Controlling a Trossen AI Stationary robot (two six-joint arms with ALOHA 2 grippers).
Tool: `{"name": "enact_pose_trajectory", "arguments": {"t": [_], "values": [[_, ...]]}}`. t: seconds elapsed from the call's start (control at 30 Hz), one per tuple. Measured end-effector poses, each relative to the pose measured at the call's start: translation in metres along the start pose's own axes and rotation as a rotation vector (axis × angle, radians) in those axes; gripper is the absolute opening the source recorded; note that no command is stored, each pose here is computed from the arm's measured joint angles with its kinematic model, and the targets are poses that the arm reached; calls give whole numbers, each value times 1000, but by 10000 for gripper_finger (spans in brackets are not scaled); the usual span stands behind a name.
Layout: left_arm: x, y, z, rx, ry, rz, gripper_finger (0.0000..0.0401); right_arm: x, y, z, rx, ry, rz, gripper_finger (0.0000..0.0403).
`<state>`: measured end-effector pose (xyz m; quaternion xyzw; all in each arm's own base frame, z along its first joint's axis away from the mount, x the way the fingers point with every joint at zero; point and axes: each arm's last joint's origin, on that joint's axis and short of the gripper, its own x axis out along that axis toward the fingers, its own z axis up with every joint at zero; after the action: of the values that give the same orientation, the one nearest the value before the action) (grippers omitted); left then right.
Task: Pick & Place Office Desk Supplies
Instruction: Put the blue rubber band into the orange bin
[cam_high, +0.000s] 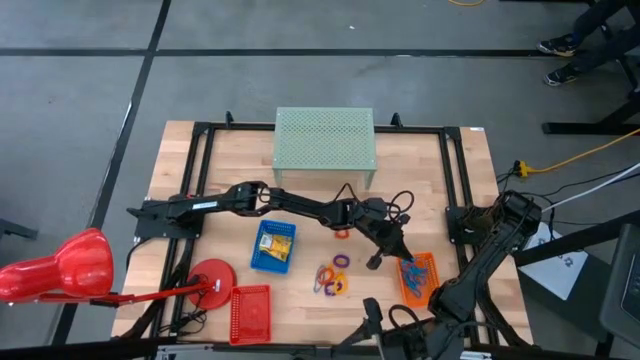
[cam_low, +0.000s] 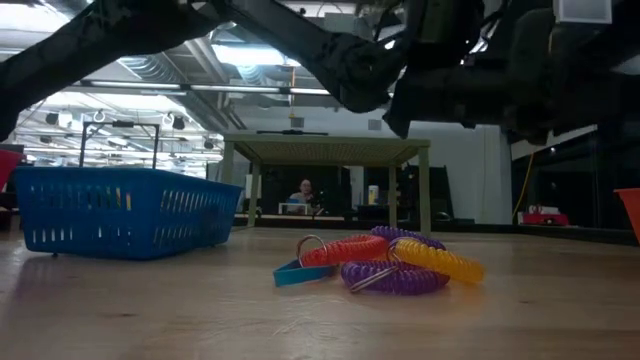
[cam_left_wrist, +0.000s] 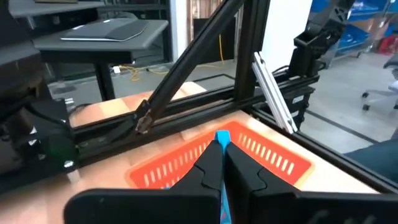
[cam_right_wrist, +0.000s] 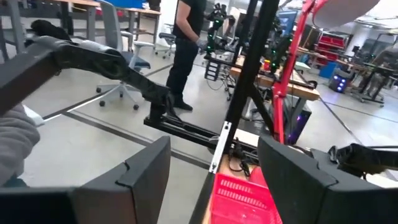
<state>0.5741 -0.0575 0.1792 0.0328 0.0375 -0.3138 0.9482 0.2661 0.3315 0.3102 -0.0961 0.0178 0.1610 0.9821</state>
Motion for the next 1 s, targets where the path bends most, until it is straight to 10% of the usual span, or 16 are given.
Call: {"name": "enact_pose_trajectory", "arguments": {"t": [0.53,1.0], "values": [[10,-6,-29,-63,62,54,10,2,-2,-1,23,2,29,242],[11,-9,-28,-69,70,32,158,2,-2,-2,18,8,30,242]]}}
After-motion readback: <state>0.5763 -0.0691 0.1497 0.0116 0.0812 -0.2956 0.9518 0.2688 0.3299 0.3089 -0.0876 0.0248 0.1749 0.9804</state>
